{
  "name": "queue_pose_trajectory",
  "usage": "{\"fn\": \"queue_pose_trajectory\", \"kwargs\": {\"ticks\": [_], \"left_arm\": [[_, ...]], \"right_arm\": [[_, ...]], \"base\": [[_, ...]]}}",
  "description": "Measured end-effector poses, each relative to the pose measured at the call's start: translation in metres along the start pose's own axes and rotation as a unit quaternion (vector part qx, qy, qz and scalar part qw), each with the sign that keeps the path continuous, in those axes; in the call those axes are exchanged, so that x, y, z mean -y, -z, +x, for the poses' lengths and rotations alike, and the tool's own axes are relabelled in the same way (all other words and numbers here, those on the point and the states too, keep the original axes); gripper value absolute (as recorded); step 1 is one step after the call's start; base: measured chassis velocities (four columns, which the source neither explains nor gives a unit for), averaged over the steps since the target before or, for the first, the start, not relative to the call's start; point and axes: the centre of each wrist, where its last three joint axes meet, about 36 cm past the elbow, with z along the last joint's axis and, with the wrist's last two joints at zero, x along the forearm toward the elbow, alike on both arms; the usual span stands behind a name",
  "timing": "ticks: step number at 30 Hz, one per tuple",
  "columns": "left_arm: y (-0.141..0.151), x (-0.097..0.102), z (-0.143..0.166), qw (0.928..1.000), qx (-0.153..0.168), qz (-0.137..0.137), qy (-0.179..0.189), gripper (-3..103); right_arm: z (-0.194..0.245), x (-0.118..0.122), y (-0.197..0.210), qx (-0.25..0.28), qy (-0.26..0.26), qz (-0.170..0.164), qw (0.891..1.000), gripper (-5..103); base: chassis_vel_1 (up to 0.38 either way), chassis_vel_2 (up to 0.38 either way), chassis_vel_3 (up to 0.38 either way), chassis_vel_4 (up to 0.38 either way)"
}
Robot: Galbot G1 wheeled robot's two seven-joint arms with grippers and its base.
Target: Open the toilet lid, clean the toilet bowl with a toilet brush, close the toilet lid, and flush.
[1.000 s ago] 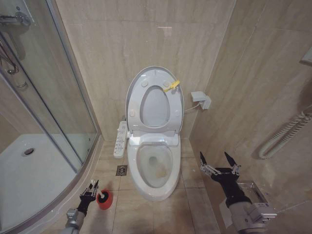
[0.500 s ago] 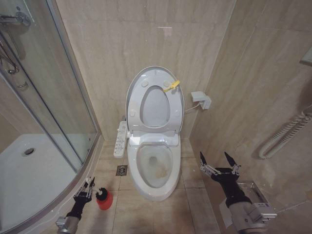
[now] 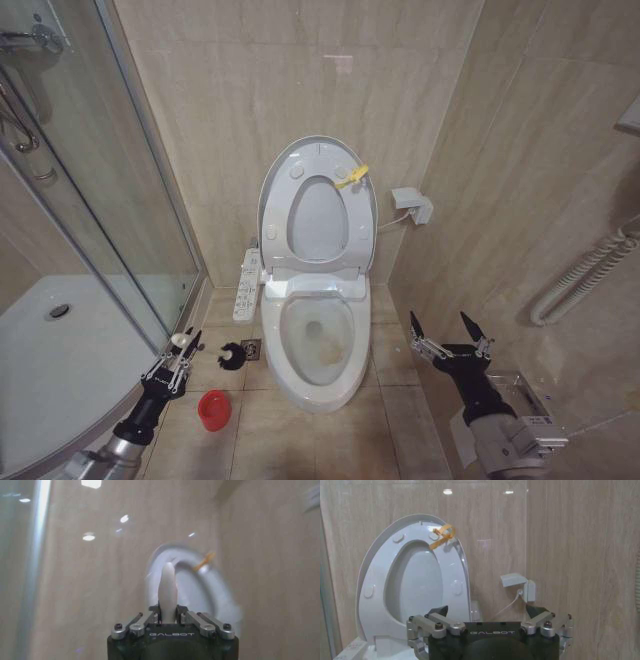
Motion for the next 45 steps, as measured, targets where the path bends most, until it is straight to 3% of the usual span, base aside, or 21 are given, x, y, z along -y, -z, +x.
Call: {"fn": "queue_pose_trajectory", "kwargs": {"ticks": [4,8,14,15,18,25,28,33,39,45], "left_arm": [[0.028,0.011,-0.006,0.9991,0.019,0.019,-0.034,19],[0.037,0.01,-0.021,0.9978,0.04,0.038,-0.036,19],[0.026,-0.013,-0.051,0.9929,0.078,0.088,-0.013,19],[0.026,-0.013,-0.051,0.9929,0.078,0.088,-0.013,19],[0.023,-0.032,-0.069,0.9878,0.094,0.123,-0.021,19],[0.016,-0.047,-0.086,0.9817,0.098,0.16,-0.03,19],[-0.003,-0.053,-0.097,0.9778,0.09,0.187,-0.026,19],[-0.038,-0.063,-0.124,0.9746,0.072,0.209,-0.033,19],[-0.067,-0.074,-0.17,0.9732,0.073,0.212,-0.053,19],[-0.092,-0.073,-0.191,0.9724,0.056,0.219,-0.057,19]], "right_arm": [[0.0,0.0,0.0,0.0,0.0,0.0,1.0,100],[0.0,0.0,0.0,0.0,0.0,0.0,1.0,100],[0.0,0.0,0.0,0.0,0.0,0.0,1.0,100],[0.0,0.0,0.0,0.0,0.0,0.0,1.0,100],[0.0,0.0,0.0,0.0,0.0,0.0,1.0,100],[0.0,0.0,0.0,0.0,0.0,0.0,1.0,100],[0.0,0.0,0.0,0.0,0.0,0.0,1.0,100],[0.0,0.0,0.0,0.0,0.0,0.0,1.0,100],[0.0,0.0,0.0,0.0,0.0,0.0,1.0,100],[0.0,0.0,0.0,0.0,0.0,0.0,1.0,100]], "base": [[0.0,0.0,0.0,0.0],[0.0,0.0,0.0,0.0],[0.0,0.0,0.0,0.0],[0.0,0.0,0.0,0.0],[0.0,0.0,0.0,0.0],[0.0,0.0,0.0,0.0],[0.0,0.0,0.0,0.0],[0.0,0.0,0.0,0.0],[0.0,0.0,0.0,0.0],[0.0,0.0,0.0,0.0]]}}
